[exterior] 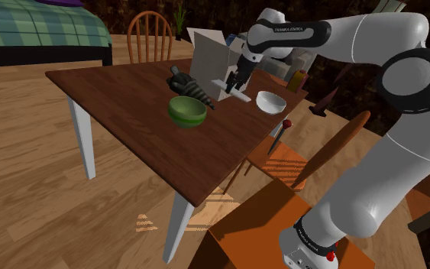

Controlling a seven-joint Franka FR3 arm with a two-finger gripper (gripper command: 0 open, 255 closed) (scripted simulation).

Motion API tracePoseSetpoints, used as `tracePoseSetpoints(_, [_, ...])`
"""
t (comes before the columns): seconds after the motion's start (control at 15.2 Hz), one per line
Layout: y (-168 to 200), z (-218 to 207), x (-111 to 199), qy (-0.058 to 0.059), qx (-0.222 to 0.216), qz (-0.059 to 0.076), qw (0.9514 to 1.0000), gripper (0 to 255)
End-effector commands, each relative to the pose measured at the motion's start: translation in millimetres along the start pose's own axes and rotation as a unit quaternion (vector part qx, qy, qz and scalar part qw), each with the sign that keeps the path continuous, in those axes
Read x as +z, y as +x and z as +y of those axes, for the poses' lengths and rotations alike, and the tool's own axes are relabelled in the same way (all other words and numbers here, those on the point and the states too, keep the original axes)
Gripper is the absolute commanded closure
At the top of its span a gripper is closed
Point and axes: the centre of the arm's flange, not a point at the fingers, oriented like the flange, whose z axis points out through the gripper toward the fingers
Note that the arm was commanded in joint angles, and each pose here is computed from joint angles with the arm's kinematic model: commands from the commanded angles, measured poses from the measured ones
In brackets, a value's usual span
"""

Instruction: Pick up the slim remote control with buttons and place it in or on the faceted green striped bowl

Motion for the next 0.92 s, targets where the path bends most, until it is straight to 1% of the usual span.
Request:
tracePoseSetpoints(0.0, [10.5, -25.4, 1.4, 0.0, 0.001, 0.0, 1.0, 255])
tracePoseSetpoints(0.86, [70.5, -182.2, 12.2, 0.0, 0.001, 0.0, 1.0, 255])
